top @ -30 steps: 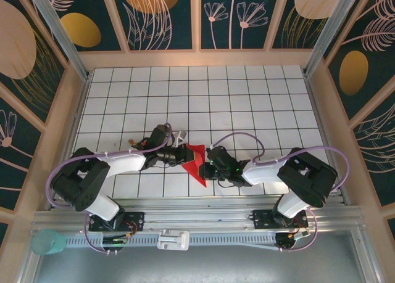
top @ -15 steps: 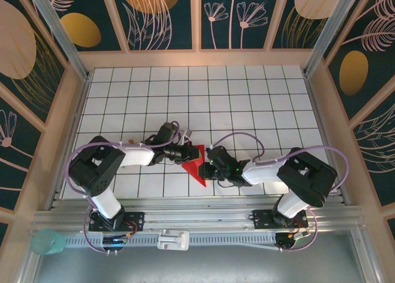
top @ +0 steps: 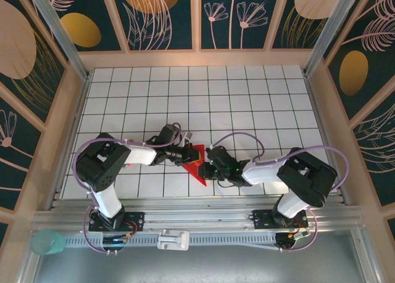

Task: Fold a paper plane with a square sheet of paper (pick it up from the middle)

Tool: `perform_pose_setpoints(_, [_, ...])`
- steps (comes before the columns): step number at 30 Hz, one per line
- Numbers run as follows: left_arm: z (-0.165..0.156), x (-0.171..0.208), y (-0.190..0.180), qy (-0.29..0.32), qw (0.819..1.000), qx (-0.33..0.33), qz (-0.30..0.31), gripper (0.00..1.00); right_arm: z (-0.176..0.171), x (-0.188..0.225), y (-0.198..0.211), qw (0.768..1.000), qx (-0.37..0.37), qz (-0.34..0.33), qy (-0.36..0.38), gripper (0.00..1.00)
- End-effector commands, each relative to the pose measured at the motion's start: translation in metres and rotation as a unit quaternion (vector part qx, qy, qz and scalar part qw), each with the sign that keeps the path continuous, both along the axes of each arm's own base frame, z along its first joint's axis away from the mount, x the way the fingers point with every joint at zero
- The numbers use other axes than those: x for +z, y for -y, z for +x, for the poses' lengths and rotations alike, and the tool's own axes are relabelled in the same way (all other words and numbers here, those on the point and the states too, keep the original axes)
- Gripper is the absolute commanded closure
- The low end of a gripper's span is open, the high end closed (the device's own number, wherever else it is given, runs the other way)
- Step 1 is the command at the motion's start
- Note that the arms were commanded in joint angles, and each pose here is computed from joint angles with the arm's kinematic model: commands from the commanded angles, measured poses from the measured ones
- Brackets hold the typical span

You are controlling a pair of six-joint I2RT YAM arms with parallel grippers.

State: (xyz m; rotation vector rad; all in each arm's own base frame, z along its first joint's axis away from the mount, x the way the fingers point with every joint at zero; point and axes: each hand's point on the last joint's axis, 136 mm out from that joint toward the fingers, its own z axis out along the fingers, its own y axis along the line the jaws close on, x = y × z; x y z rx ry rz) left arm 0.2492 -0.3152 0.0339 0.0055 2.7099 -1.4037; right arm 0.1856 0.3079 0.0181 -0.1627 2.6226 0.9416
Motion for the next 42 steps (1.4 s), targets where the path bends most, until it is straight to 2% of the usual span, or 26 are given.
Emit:
perform_pose_setpoints(1, [0.007, -0.005, -0.002, 0.009, 1.000, 0.000, 0.004, 0.94, -0.012, -0.022, 0.018, 0.999, -0.005, -0.036, -0.030, 0.88])
perform_pose_setpoints(16, [0.010, -0.014, -0.005, 0.005, 1.000, 0.004, 0.007, 0.94, -0.015, -0.017, 0.018, 0.999, -0.005, -0.037, -0.024, 0.88])
perform_pose_setpoints(32, [0.009, -0.016, -0.004, 0.000, 1.000, 0.001, 0.006, 0.94, -0.003, 0.016, 0.009, 1.000, 0.000, -0.029, 0.010, 0.79])
perform_pose_setpoints(39, [0.009, -0.015, -0.005, 0.000, 1.000, 0.001, 0.006, 0.94, -0.004, 0.029, 0.008, 1.000, -0.006, 0.000, 0.013, 0.79])
perform_pose_setpoints(42, [0.009, -0.015, -0.004, 0.000, 1.000, 0.000, 0.005, 0.94, -0.006, 0.025, 0.010, 1.000, -0.009, -0.002, 0.009, 0.82])
